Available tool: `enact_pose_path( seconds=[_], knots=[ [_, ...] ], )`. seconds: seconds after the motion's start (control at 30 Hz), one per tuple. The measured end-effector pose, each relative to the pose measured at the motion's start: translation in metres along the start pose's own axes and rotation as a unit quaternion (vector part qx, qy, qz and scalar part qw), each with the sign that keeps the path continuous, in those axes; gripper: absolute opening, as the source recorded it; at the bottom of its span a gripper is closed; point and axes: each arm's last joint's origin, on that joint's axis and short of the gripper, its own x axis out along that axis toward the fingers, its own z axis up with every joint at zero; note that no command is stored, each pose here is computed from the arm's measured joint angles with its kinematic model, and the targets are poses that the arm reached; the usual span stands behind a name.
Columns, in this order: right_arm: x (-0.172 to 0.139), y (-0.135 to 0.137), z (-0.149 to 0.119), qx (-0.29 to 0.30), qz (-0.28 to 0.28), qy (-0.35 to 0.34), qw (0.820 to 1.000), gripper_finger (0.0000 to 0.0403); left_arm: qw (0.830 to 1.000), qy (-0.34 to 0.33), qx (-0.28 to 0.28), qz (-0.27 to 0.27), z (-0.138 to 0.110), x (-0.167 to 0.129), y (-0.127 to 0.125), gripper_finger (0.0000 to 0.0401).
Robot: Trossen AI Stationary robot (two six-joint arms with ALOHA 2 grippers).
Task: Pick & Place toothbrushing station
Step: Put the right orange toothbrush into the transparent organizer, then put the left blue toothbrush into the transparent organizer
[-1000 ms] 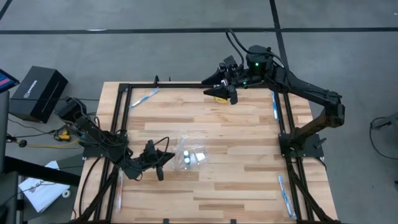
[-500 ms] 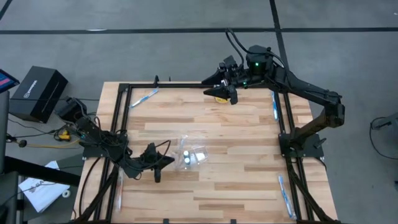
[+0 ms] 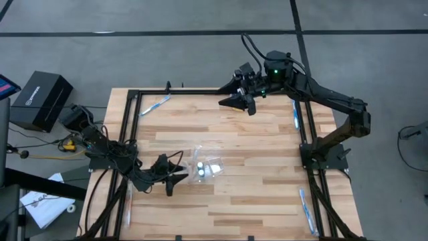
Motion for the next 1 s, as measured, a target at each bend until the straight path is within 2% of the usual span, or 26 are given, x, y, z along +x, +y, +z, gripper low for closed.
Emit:
enact_pose_path(
  seconds=[0.2,0.37,0.53,0.8,1.0],
  knots=[
    [0.000,0.000,0.000,-0.003,0.002,0.001,1.000,0.0269,1.000,-0.004,0.000,0.007,0.002,0.002,0.002,0.0211],
    [-0.001,-0.002,0.001,-0.004,0.009,0.002,1.000,0.0269,1.000,-0.009,0.001,0.023,0.005,0.007,0.006,0.0232],
    [-0.005,-0.007,0.003,-0.007,0.001,-0.002,1.000,0.0269,0.998,-0.012,0.013,0.059,0.007,0.014,0.016,0.0237],
    [-0.009,-0.013,0.006,-0.009,0.016,-0.003,1.000,0.0269,0.997,0.008,0.016,0.075,0.011,0.022,0.026,0.0237],
    [-0.014,-0.018,0.010,-0.015,0.027,-0.011,0.999,0.0269,0.997,-0.015,-0.001,0.079,0.026,0.021,0.029,0.0237]
  ],
)
